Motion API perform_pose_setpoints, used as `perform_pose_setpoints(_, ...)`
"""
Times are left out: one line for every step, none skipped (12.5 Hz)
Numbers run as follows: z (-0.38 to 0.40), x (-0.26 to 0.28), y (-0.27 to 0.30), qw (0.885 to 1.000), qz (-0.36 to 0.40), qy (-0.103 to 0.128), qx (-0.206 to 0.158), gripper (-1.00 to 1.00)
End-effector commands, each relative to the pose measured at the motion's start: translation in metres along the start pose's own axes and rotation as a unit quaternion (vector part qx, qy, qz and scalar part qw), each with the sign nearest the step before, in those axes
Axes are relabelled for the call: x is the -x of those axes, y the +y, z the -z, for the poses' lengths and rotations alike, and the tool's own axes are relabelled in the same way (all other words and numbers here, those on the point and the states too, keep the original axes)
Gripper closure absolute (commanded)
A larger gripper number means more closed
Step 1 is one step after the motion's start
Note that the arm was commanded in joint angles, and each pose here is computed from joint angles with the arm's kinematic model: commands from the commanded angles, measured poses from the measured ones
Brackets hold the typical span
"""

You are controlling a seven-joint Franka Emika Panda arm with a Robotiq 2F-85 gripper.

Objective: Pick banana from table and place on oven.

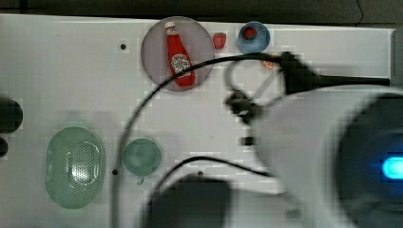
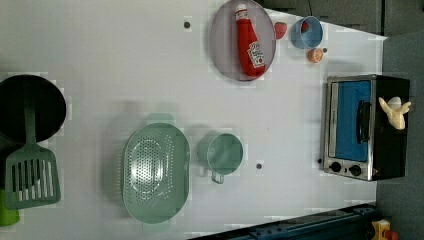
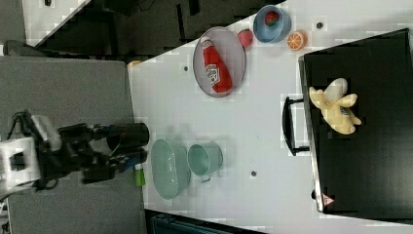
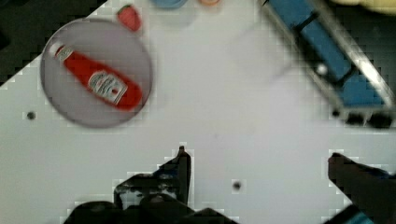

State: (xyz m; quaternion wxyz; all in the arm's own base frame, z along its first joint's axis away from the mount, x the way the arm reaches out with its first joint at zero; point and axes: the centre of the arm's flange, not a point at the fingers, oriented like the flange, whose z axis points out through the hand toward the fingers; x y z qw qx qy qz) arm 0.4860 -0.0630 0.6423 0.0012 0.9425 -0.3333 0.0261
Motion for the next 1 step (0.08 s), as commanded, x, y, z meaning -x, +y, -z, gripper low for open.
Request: perform_pose_setpoints(-0.0076,0.0154,0.0092,0.986,-0.165,-0.024,0.024,-1.0)
